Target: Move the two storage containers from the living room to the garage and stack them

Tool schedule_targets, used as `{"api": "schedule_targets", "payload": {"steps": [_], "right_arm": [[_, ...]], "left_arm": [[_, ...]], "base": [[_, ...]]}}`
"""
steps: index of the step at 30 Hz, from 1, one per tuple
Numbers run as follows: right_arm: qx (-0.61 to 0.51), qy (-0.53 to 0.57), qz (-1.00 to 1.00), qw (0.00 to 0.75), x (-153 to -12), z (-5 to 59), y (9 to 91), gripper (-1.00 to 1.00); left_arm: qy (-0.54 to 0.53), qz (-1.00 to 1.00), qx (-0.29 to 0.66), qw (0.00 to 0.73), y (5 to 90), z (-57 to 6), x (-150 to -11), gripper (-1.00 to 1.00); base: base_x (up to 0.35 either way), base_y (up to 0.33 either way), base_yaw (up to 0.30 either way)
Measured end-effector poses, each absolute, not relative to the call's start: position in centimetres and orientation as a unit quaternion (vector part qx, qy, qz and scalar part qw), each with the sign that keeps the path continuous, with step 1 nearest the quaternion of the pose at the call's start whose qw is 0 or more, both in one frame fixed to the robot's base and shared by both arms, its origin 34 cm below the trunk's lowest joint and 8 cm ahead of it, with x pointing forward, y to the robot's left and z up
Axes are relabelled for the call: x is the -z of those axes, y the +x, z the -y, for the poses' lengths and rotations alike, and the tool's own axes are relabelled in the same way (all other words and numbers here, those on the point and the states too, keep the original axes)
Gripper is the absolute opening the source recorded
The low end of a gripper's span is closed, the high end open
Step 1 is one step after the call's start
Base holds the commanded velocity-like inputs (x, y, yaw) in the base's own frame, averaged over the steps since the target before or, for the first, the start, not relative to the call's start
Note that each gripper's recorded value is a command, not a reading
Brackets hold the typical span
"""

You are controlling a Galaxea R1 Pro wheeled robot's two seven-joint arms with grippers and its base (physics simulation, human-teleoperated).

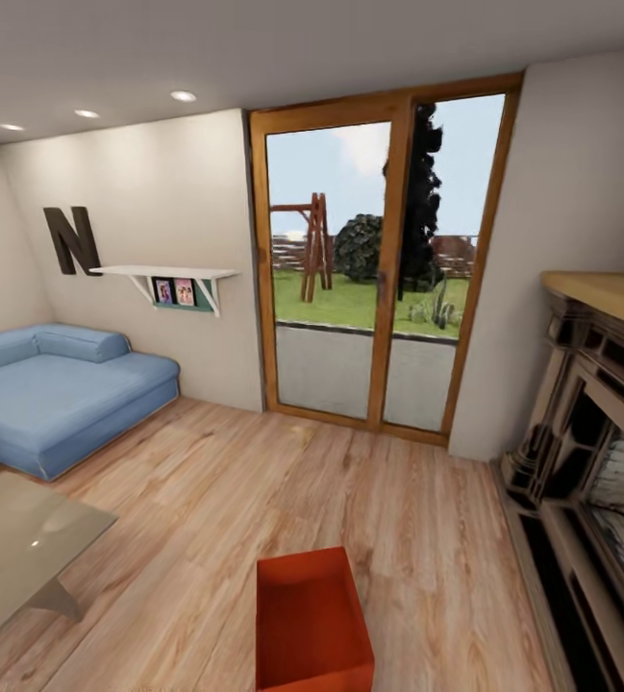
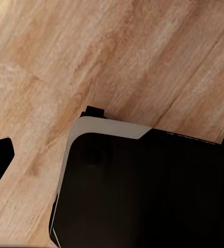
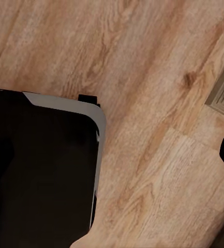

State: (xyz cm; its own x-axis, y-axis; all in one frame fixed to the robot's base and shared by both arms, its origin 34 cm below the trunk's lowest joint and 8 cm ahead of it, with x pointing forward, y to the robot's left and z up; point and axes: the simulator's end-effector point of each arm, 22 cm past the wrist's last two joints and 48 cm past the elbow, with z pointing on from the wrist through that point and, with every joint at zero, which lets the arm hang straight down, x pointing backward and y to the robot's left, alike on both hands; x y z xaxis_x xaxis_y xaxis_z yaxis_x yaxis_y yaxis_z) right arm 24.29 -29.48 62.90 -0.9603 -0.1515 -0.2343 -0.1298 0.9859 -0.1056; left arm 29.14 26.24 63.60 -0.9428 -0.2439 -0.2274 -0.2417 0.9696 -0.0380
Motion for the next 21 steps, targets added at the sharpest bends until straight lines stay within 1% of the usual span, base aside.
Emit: {"api": "schedule_targets", "payload": {"steps": [6, 21], "right_arm": [[0.044, -0.071, -0.989, 0.122, -62.9, 29.44, 24.29, 1.0], [0.044, -0.073, -0.989, 0.122, -62.91, 29.42, 24.32, 1.0]], "left_arm": [[-0.123, -0.986, 0.005, 0.116, 29.14, -26.24, -63.6, 1.0], [-0.123, -0.986, 0.005, 0.116, 29.14, -26.24, -63.6, 1.0]], "base": [[0.0, 0.0, 0.253], [0.0, 0.0, 0.015]]}}
